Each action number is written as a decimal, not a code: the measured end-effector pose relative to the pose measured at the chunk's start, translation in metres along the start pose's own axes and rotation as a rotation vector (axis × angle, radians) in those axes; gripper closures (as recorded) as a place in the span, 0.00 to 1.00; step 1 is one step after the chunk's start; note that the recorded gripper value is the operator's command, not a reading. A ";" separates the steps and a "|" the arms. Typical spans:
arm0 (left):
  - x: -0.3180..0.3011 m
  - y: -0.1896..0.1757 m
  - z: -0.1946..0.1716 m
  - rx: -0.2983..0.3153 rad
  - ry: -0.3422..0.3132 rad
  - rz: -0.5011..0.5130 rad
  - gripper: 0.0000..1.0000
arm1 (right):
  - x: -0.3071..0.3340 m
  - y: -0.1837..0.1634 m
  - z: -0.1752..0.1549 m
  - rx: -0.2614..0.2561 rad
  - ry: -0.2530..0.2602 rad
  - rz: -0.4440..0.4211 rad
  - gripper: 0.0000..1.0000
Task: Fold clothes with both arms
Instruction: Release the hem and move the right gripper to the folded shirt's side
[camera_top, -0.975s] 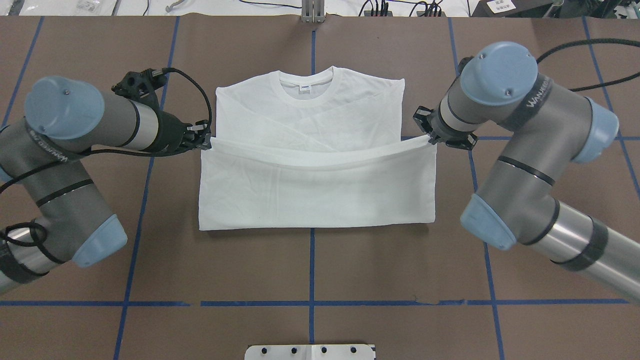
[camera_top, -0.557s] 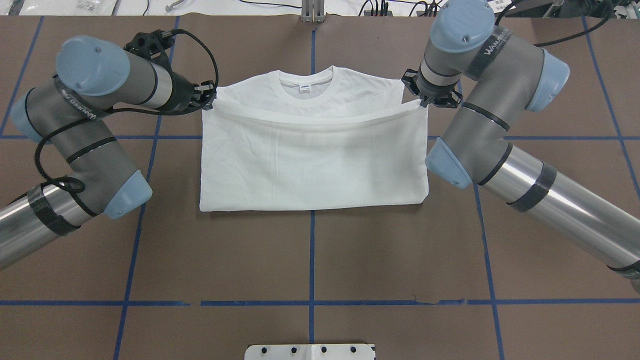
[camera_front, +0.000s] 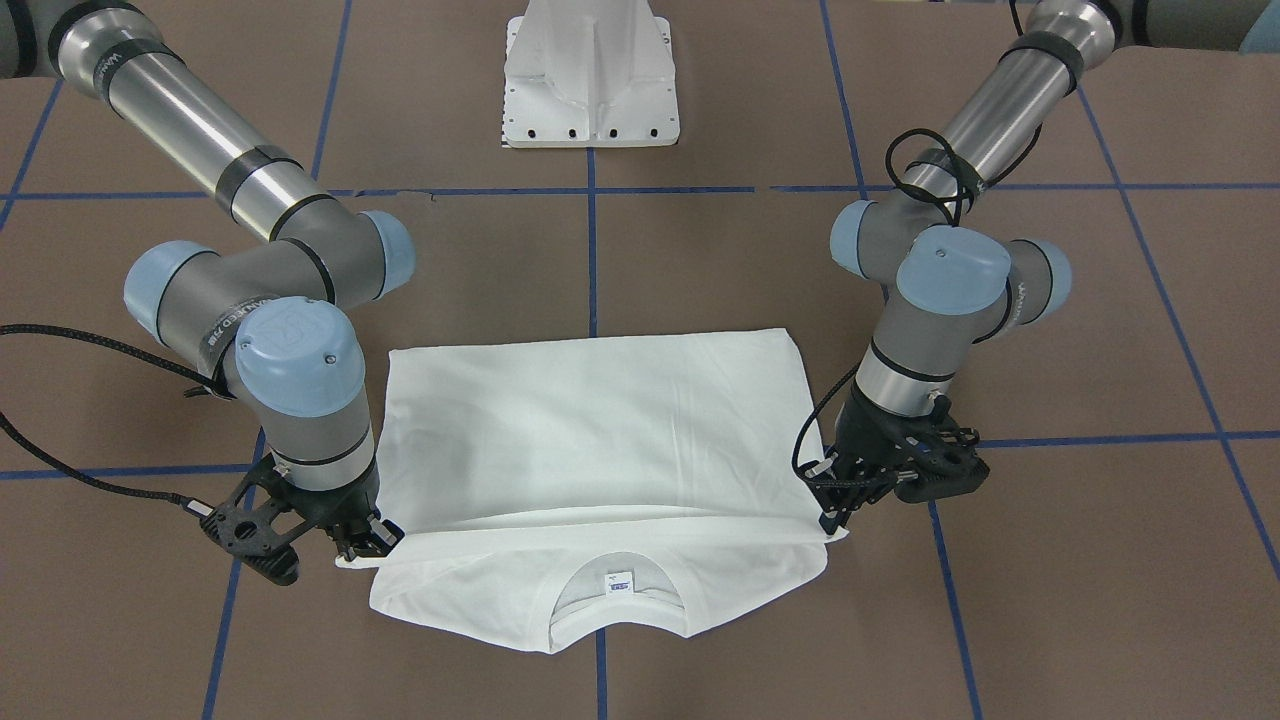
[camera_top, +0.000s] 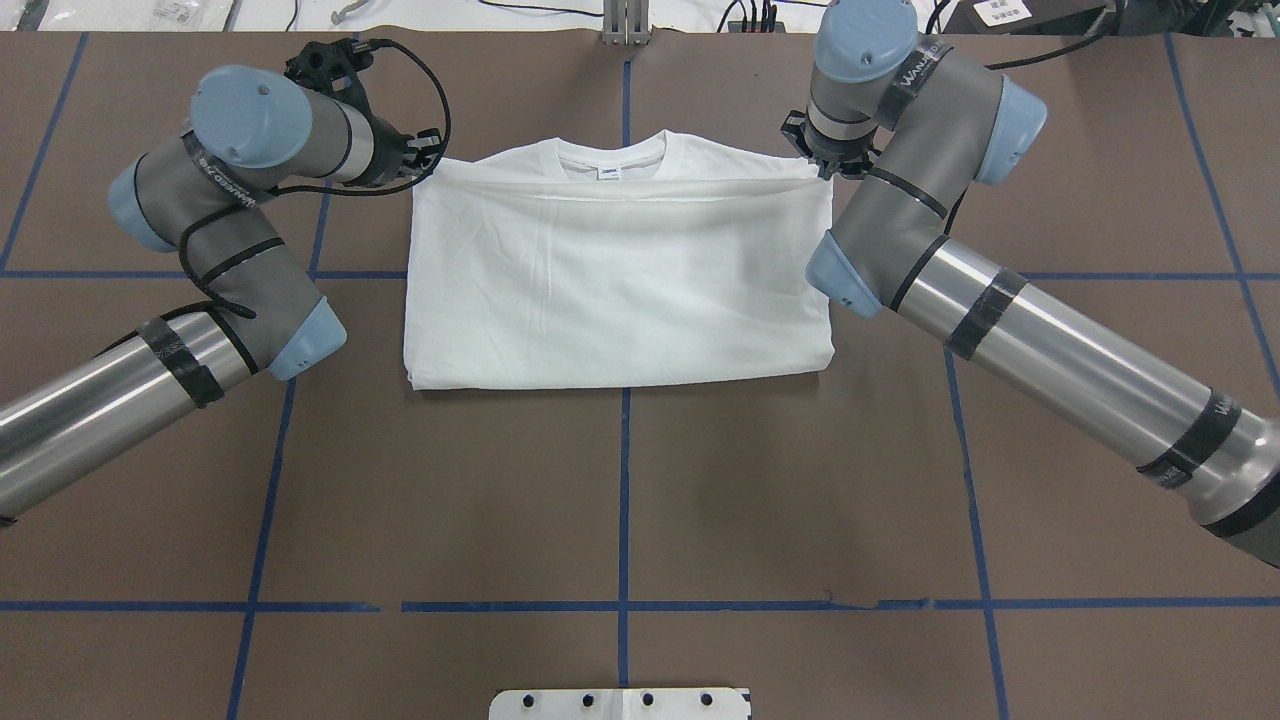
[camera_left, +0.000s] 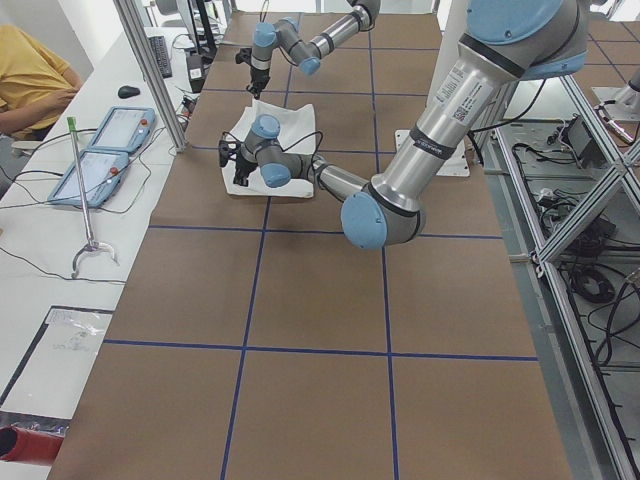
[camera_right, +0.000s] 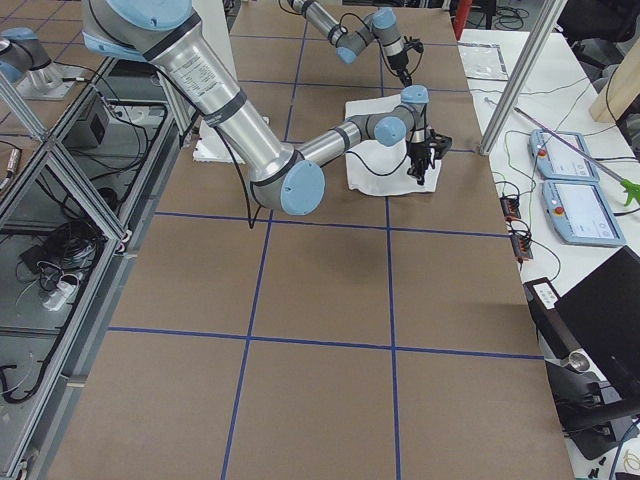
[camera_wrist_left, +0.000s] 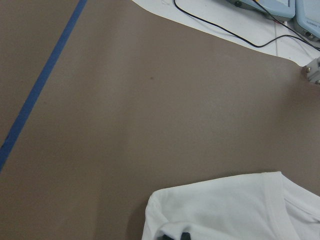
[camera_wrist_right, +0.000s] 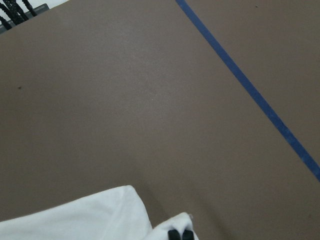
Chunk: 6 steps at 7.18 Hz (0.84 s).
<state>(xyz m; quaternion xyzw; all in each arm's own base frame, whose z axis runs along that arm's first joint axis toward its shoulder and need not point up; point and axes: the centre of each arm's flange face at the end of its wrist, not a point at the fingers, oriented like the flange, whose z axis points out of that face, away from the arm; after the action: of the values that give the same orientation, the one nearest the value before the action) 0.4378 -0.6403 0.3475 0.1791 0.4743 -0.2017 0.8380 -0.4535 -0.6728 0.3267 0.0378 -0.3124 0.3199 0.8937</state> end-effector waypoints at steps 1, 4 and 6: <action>0.001 -0.001 0.002 0.002 0.005 0.001 0.43 | -0.001 0.000 0.001 0.001 -0.001 -0.001 0.44; 0.003 -0.006 -0.001 0.013 0.031 0.002 0.42 | -0.013 -0.001 -0.023 -0.015 -0.059 0.006 0.42; 0.005 -0.011 -0.008 0.022 0.055 0.002 0.41 | 0.020 0.003 -0.058 -0.125 -0.141 0.047 0.35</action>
<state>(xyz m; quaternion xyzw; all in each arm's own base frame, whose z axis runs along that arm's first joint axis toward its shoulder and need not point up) 0.4292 -0.6470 0.3379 0.1942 0.4945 -0.2009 0.8230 -0.4121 -0.6436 0.2917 -0.0028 -0.3947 0.3173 0.8623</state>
